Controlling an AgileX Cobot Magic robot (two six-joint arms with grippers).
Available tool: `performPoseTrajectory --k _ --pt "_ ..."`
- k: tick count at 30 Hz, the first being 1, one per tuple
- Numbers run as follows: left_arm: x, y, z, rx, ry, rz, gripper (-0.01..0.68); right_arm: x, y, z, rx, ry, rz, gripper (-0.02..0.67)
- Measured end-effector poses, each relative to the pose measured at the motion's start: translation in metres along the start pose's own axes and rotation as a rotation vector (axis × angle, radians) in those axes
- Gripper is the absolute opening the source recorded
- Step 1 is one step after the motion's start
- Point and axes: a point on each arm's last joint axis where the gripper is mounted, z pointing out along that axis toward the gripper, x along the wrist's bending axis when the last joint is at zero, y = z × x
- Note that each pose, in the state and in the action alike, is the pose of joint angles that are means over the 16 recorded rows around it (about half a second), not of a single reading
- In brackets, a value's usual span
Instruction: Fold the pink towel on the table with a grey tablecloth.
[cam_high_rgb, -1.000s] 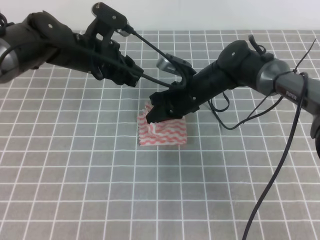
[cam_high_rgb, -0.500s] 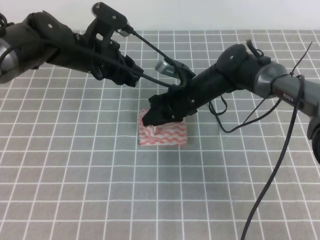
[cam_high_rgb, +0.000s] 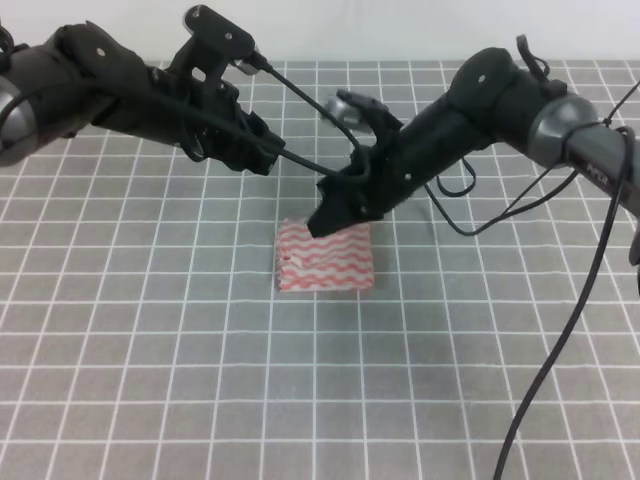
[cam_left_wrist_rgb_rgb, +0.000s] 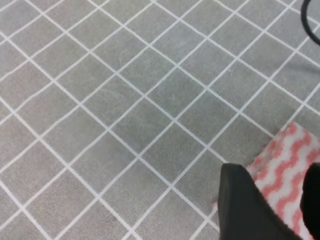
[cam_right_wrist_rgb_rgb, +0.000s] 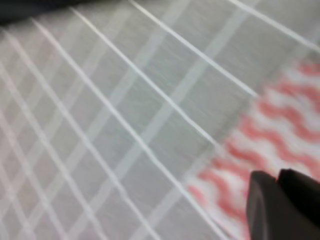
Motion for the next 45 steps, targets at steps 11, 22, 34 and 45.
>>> performPoseTrajectory --k 11,22,34,45 --pt "0.001 -0.003 0.003 0.013 0.000 0.007 0.249 -0.005 -0.007 0.014 0.089 -0.065 -0.021 -0.013" --pt "0.000 -0.005 0.005 0.026 -0.017 0.006 0.232 0.001 -0.011 0.031 0.131 -0.057 -0.041 -0.017" --pt "-0.010 -0.025 0.025 0.116 -0.160 -0.032 0.075 -0.010 0.000 -0.019 0.076 -0.147 -0.056 -0.017" --pt "-0.025 -0.058 0.065 0.229 -0.313 -0.065 0.000 -0.039 -0.005 -0.019 0.089 -0.212 -0.020 -0.017"
